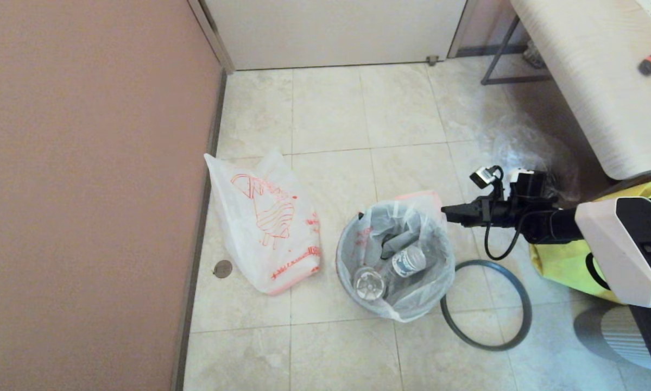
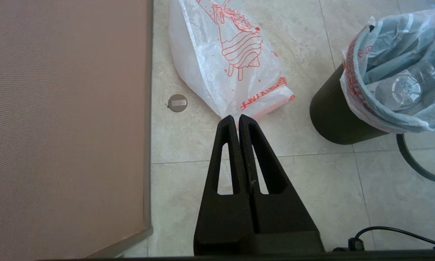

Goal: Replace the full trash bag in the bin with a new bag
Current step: Place the trash bag on the floor

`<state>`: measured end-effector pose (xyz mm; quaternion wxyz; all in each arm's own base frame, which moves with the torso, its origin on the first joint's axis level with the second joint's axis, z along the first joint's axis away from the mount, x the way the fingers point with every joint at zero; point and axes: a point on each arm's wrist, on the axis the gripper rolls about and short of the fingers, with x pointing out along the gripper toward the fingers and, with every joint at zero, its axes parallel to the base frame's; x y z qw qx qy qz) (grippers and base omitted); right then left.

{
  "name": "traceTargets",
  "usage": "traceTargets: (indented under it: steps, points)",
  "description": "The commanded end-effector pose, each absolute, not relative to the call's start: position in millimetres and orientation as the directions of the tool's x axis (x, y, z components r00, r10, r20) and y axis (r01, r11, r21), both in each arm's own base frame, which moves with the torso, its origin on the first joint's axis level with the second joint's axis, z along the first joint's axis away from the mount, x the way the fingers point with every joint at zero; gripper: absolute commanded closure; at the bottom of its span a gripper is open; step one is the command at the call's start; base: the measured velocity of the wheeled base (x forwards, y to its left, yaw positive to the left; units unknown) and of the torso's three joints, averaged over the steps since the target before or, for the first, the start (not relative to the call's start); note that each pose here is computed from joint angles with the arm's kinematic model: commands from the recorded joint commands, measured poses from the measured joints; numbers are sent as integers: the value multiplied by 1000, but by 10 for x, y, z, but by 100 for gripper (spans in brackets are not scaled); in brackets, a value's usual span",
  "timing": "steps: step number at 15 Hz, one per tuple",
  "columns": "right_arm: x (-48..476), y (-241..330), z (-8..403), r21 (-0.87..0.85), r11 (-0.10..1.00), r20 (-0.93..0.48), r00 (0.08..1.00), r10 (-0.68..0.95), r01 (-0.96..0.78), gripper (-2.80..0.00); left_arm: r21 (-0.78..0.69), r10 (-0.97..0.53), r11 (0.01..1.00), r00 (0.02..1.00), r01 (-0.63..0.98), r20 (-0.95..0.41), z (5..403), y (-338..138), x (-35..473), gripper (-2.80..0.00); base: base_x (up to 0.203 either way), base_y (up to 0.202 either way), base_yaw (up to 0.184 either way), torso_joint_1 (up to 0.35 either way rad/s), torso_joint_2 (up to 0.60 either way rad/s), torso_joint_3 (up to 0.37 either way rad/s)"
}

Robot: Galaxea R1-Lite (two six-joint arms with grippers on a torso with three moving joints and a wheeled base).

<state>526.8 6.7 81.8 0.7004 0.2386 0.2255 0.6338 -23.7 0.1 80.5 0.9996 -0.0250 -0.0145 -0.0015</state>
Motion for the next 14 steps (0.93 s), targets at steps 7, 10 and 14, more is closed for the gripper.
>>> traceTargets:
  steps: [7, 10, 14]
  points:
    - [5287, 77, 752, 595, 64, -8, 74, 997, -801, 0, -51, -2, 999, 1000, 3, 31, 807, 1, -238, 0, 0, 0, 0, 0, 0, 0]
    - [5284, 87, 775, 591, 62, -8, 71, 997, -804, 0, -51, -2, 999, 1000, 3, 31, 808, 1, -238, 0, 0, 0, 0, 0, 0, 0]
    - [5161, 138, 926, 604, 55, -9, 63, 998, -795, 0, -51, -2, 999, 1000, 3, 31, 808, 1, -238, 0, 0, 0, 0, 0, 0, 0]
